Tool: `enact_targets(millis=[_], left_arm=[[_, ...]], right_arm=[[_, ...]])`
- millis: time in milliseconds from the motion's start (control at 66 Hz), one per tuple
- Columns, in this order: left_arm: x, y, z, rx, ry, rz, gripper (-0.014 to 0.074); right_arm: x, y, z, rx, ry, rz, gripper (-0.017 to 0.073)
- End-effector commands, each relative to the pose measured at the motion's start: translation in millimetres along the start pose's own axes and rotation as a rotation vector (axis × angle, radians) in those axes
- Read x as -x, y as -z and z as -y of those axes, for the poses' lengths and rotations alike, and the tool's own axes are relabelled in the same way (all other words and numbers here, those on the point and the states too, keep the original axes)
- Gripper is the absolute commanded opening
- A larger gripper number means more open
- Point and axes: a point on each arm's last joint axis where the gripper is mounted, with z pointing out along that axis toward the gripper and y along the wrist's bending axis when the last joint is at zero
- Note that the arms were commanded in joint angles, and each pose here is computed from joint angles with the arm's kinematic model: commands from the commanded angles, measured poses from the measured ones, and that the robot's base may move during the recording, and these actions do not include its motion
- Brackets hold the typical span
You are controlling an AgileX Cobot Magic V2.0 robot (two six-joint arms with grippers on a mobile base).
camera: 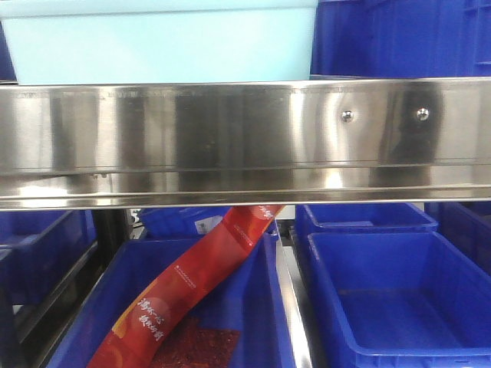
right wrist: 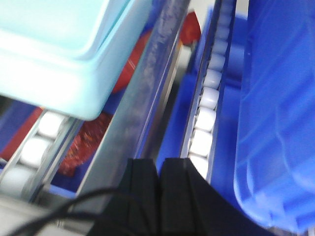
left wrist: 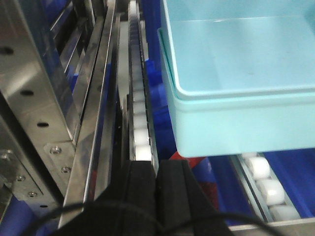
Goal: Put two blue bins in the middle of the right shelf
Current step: 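Push the light-blue bin with both grippers onto the upper shelf level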
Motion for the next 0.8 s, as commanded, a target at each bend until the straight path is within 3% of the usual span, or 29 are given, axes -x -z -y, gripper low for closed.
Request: enact_targets(millis=[0,182,303,424,606,788], left_arm=[[-12,13,-1.0,-0.008,0.009,0.089,-0.0111],[-43,35,-2.1,-0.021,0.011,0.205,-0.0111],[-61,49,-3.5,-0.021,0.014,0.242,-0.0111],[-76,56,-4.3,-0.021,0.016,0.265,-0.0111],[-86,61,-4.9,-0.021,0.018,0.287,-0.0111],[-86,62,-4.9,-0.022,0.018,0.291,-0.0111]], right_arm=[[-15,17,4.4,0.003,0.016,0.115,-0.0162],[-55,53,10.6,0.017,0.032,0.293,-0.0162],[-87,72,16.3,-0.005,0.073,0.396,-0.0162],[-120,87,20.8,-0.013,0.074,0.454,-0.0162],[-166,99,25.3,-0.017,0.063,0.546,-0.0162],[-190,99,27.4,-0.025,0.058,0.575,-0.0162]])
